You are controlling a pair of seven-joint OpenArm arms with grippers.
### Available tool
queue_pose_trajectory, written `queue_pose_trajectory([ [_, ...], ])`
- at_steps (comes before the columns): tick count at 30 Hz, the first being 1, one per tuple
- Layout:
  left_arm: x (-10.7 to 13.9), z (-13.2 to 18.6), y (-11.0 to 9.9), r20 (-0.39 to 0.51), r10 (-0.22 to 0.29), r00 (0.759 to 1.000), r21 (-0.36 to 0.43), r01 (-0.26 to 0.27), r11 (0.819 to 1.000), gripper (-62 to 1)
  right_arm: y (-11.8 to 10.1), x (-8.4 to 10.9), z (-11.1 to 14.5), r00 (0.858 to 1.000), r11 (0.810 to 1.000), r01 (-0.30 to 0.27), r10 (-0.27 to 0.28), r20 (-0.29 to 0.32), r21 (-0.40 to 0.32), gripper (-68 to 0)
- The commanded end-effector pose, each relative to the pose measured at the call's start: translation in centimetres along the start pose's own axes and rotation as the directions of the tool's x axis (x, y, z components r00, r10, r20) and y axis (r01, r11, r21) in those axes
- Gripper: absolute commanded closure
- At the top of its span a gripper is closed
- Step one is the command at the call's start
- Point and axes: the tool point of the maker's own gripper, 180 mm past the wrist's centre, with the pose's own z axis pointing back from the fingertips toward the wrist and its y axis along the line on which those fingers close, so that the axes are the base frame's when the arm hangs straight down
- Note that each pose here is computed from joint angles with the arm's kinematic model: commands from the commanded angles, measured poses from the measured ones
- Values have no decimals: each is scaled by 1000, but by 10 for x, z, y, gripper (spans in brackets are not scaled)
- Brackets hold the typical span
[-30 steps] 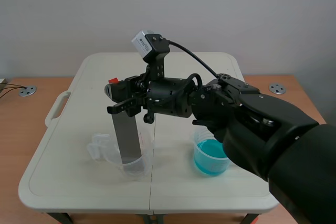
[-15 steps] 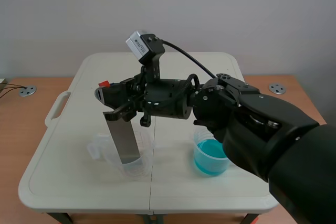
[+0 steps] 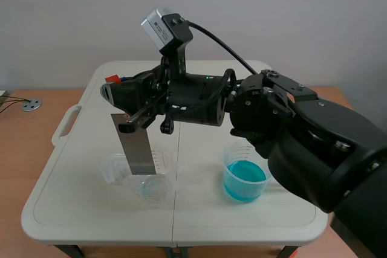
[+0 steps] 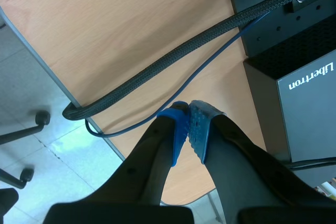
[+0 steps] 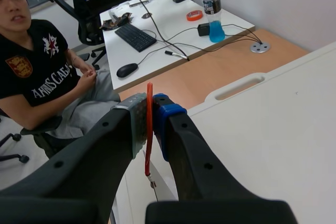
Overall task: Hold the metal plate by the orange handle, dip it into the blue solution, take it out and point at it, then put the plate back in the beaker on the left.
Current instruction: 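Move the plate over the blue solution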
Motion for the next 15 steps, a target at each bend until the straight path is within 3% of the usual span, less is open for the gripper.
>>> queue_pose_trajectory([
  [1,2,1,-1,11,0,1000,-5,0,1000,-15,4,19,0,999,999,-36,35,41,26,-11],
  [9,20,3,11,51,-8,999,23,7,1000,-15,15,25,7,997,997,-61,59,58,38,-11],
  [15,55,20,44,152,-4,988,109,-13,994,-15,31,30,16,994,994,-91,87,71,58,-11],
])
